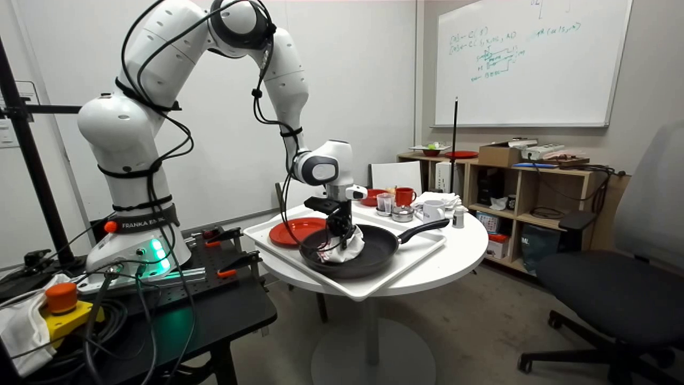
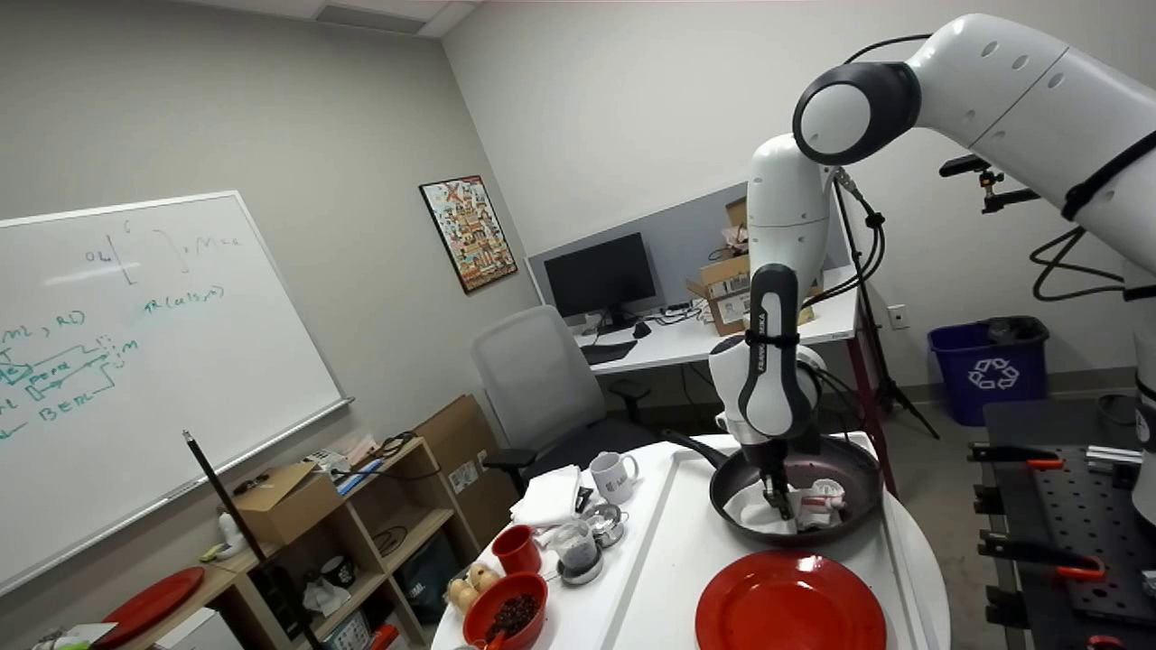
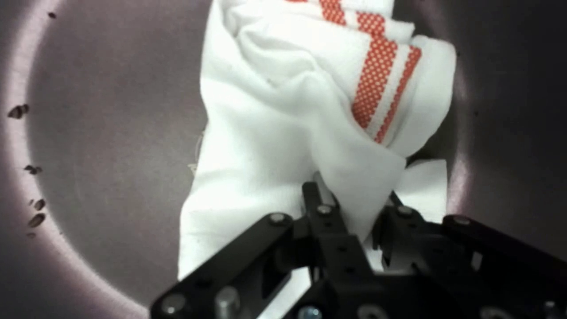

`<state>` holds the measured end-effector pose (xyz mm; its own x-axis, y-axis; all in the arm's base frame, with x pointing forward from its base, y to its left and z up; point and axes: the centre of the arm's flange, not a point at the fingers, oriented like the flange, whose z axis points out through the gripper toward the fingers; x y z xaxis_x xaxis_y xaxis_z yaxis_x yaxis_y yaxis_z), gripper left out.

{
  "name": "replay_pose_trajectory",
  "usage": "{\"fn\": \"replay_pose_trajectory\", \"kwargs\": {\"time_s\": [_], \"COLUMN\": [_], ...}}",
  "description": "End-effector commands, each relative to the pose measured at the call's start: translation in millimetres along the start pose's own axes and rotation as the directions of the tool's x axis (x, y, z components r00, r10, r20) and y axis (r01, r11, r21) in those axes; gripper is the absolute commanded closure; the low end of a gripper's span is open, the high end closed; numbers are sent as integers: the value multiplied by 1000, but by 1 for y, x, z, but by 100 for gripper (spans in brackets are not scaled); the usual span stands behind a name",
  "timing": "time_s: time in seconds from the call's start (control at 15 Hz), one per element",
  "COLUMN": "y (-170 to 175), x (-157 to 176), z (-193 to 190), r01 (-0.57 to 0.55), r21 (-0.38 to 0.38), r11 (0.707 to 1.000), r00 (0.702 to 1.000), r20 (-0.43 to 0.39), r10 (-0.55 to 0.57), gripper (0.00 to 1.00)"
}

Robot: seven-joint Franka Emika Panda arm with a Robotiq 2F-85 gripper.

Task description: Use the towel to wipe the pan.

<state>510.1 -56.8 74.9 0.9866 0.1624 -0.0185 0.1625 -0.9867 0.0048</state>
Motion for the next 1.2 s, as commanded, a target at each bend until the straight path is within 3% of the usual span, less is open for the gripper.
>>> {"fn": "replay_pose_trajectory", "kwargs": {"time_s": [0.0, 0.4, 0.8, 1.13], "y": [-19, -13, 21, 59], "x": [-46, -69, -58, -59], "z": [32, 25, 25, 22], "r01": [101, 129, -26, -171], "r21": [22, 71, 77, 101], "r11": [995, 989, 997, 980], "r00": [993, 989, 999, 985], "r20": [58, 63, 22, 5], "r10": [-102, -134, 25, 171], "gripper": [95, 95, 95, 95]}}
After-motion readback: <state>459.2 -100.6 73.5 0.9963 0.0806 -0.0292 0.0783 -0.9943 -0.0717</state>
